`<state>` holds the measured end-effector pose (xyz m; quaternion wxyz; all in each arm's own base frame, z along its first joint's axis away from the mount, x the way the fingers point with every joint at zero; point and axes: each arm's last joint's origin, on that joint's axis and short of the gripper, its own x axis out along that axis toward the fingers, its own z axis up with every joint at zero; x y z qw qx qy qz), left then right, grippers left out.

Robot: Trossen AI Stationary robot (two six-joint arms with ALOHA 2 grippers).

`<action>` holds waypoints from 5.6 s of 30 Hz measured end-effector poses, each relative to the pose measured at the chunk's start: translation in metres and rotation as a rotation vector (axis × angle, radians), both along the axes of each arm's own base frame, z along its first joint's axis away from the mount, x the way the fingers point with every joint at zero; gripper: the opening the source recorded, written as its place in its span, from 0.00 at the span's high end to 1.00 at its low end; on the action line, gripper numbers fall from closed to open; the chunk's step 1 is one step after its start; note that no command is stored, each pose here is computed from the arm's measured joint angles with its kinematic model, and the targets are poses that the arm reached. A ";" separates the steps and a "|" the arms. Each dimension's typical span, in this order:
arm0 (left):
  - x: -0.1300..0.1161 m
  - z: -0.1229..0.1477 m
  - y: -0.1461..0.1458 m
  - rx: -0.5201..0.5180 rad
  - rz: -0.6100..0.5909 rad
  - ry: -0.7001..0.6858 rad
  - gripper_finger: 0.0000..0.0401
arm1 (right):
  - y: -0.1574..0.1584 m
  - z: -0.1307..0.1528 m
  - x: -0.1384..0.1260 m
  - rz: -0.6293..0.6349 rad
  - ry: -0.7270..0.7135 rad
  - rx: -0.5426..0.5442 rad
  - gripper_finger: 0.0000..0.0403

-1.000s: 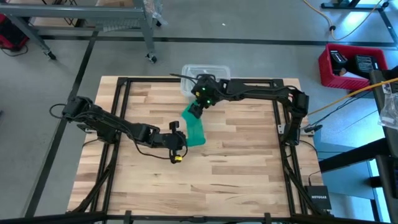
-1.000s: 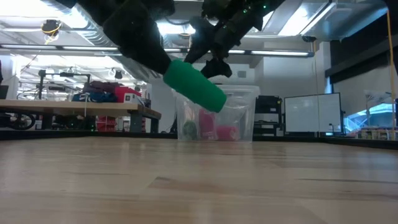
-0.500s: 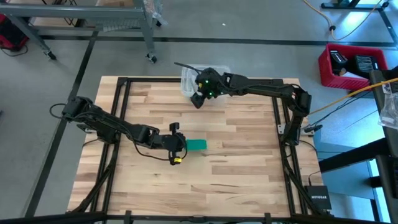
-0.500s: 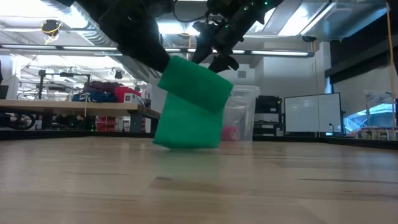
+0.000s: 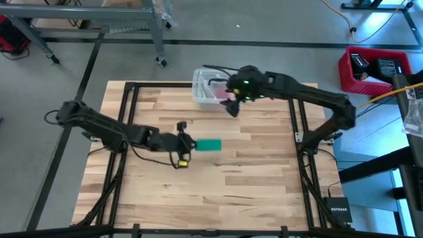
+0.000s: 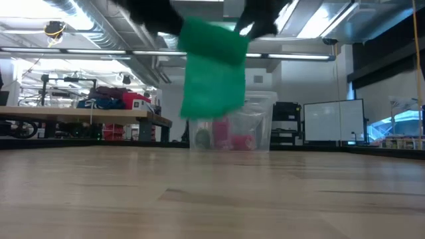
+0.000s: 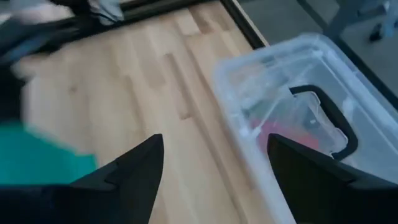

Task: Roll bandage
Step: Roll the green bandage

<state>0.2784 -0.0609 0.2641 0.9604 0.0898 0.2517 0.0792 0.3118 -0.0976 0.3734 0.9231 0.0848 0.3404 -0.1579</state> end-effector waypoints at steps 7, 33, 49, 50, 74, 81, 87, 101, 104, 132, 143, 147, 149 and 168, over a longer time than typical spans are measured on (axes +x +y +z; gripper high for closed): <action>-0.030 0.058 0.025 0.092 0.014 -0.227 0.97 | 0.034 0.013 -0.040 0.102 -0.068 -0.069 0.28; -0.043 0.072 0.039 0.170 0.007 -0.265 0.97 | 0.054 -0.057 -0.022 0.414 -0.476 -0.096 0.30; -0.042 0.073 0.035 0.088 -0.075 -0.296 0.97 | 0.049 -0.068 -0.003 0.481 -0.484 -0.361 0.97; -0.042 0.073 0.035 0.078 -0.087 -0.296 0.97 | 0.048 -0.067 -0.003 0.475 -0.491 -0.391 0.98; -0.043 0.063 0.049 0.013 -0.027 -0.205 0.97 | 0.077 0.023 0.003 0.606 -0.679 -0.749 0.98; -0.045 0.058 0.062 0.012 0.033 -0.148 0.97 | 0.106 0.044 0.000 0.651 -0.636 -0.793 0.98; -0.045 0.053 0.064 0.018 0.039 -0.132 0.97 | 0.118 0.064 -0.005 0.630 -0.644 -0.862 0.98; -0.036 0.038 0.049 -0.008 -0.142 -0.110 0.97 | 0.099 0.085 -0.011 0.512 -0.577 -0.956 0.98; -0.035 0.041 0.041 -0.030 -0.198 -0.150 0.97 | 0.087 0.082 -0.011 0.482 -0.526 -0.954 0.98; -0.064 0.154 0.020 0.198 -0.274 -0.507 0.97 | 0.013 0.026 0.017 0.441 -0.293 -0.603 0.99; -0.098 0.183 0.040 0.329 -0.008 -0.605 0.97 | 0.019 0.024 0.018 0.400 -0.344 -0.402 0.99; -0.096 0.183 0.045 0.337 0.022 -0.606 0.97 | 0.028 0.024 0.020 0.427 -0.368 -0.360 0.98; -0.092 0.182 0.047 0.342 0.032 -0.592 0.97 | 0.031 0.025 0.021 0.431 -0.374 -0.346 0.97; -0.083 0.173 0.062 0.629 0.158 -0.402 0.97 | 0.062 0.021 0.024 0.514 -0.381 -0.193 0.99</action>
